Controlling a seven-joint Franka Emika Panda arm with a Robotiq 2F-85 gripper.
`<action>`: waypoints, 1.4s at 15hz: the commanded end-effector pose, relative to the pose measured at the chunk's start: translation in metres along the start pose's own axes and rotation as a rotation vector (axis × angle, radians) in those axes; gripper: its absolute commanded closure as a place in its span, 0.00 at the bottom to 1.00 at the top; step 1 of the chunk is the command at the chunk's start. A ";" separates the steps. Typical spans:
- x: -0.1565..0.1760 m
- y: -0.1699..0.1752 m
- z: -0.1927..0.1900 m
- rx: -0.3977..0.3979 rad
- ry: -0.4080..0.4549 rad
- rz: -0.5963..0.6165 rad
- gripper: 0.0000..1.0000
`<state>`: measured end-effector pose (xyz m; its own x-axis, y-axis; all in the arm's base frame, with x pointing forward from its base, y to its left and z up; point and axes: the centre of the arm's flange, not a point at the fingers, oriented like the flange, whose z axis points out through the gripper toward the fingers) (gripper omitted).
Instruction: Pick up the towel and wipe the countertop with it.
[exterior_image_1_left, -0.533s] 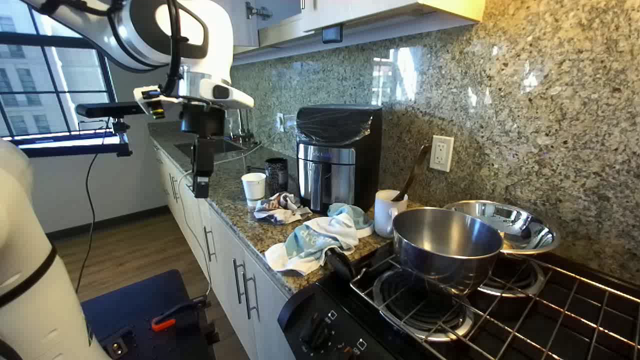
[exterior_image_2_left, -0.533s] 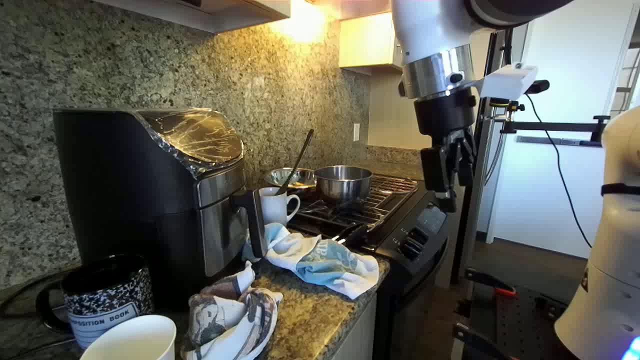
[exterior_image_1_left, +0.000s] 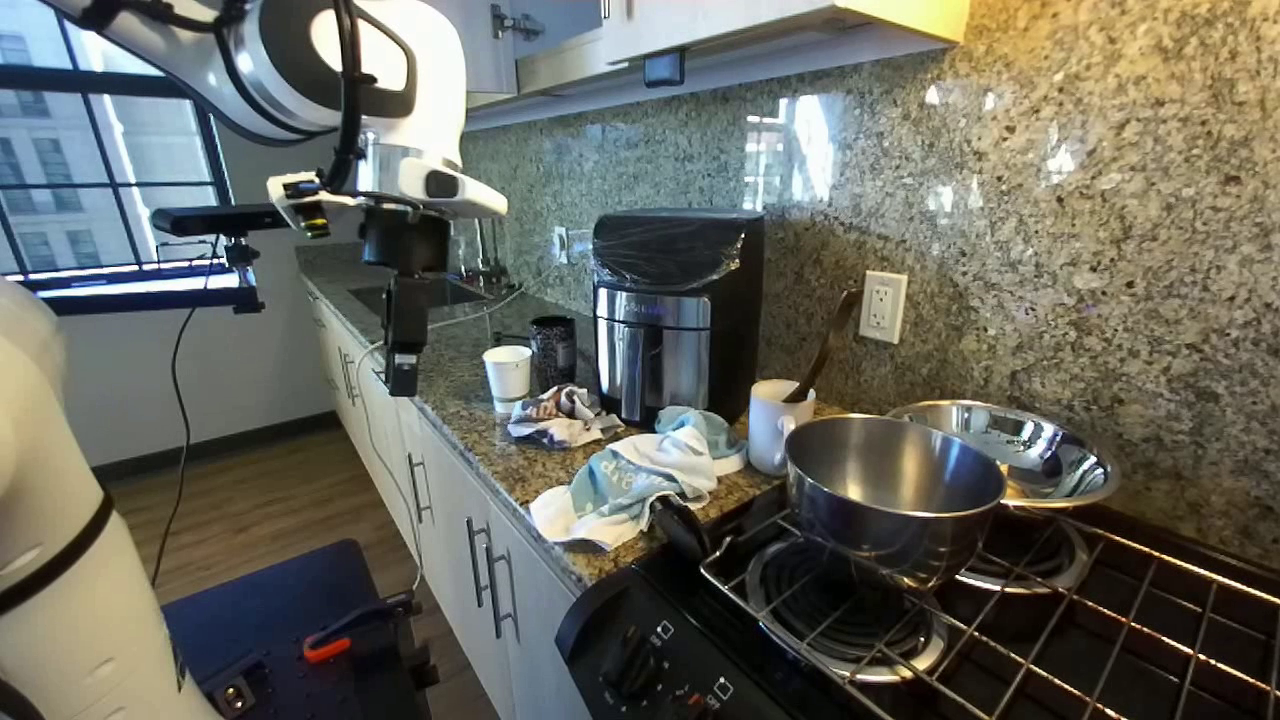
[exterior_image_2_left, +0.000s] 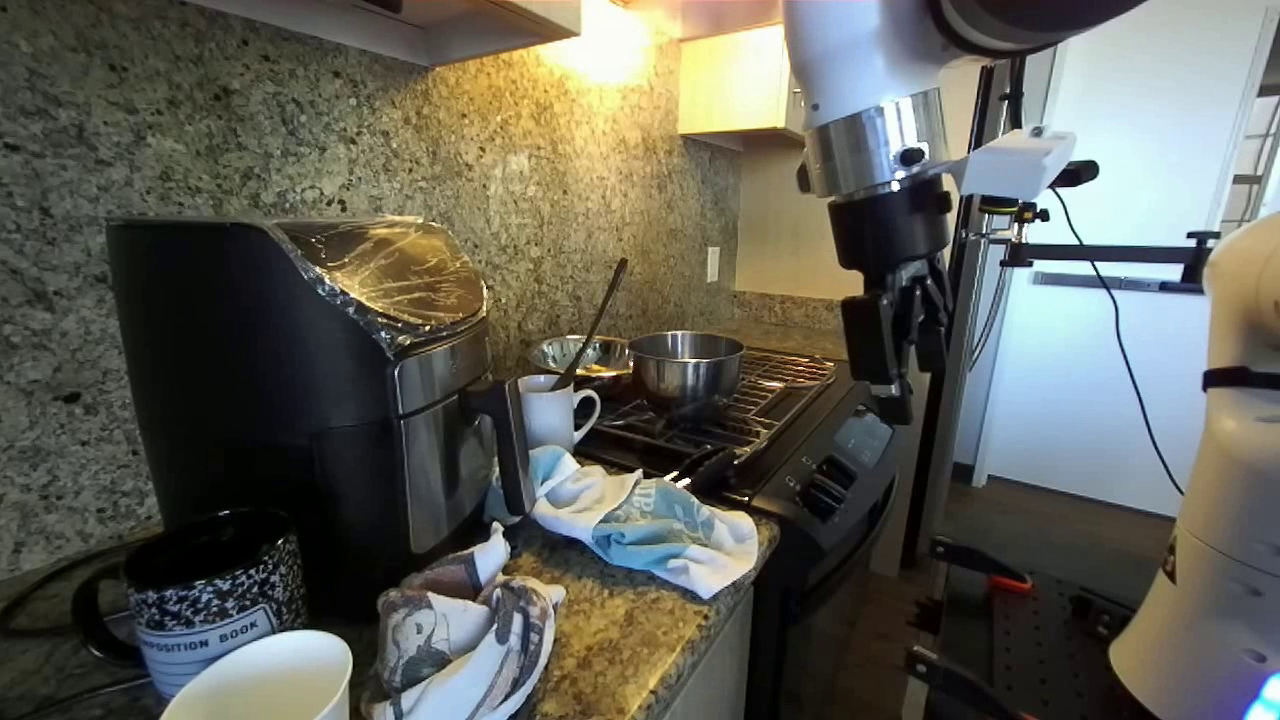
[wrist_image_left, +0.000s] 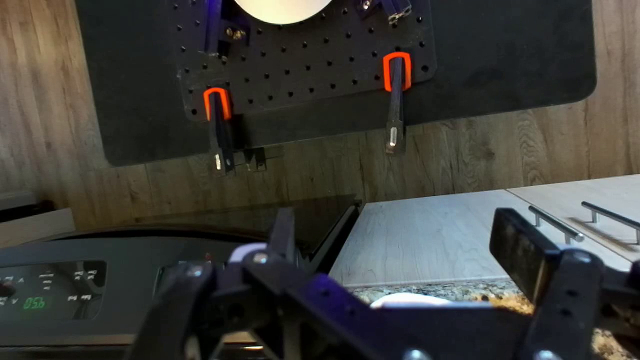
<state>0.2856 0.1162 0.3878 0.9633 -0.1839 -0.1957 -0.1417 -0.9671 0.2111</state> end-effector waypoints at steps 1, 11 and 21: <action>0.007 -0.003 0.005 0.005 -0.005 0.003 0.00; 0.140 -0.065 0.076 0.114 0.137 -0.072 0.00; 0.214 -0.087 0.136 0.171 0.224 -0.040 0.00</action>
<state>0.4583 0.1320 0.2115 0.9961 -0.0882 -0.0063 -0.0878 -0.9951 0.0445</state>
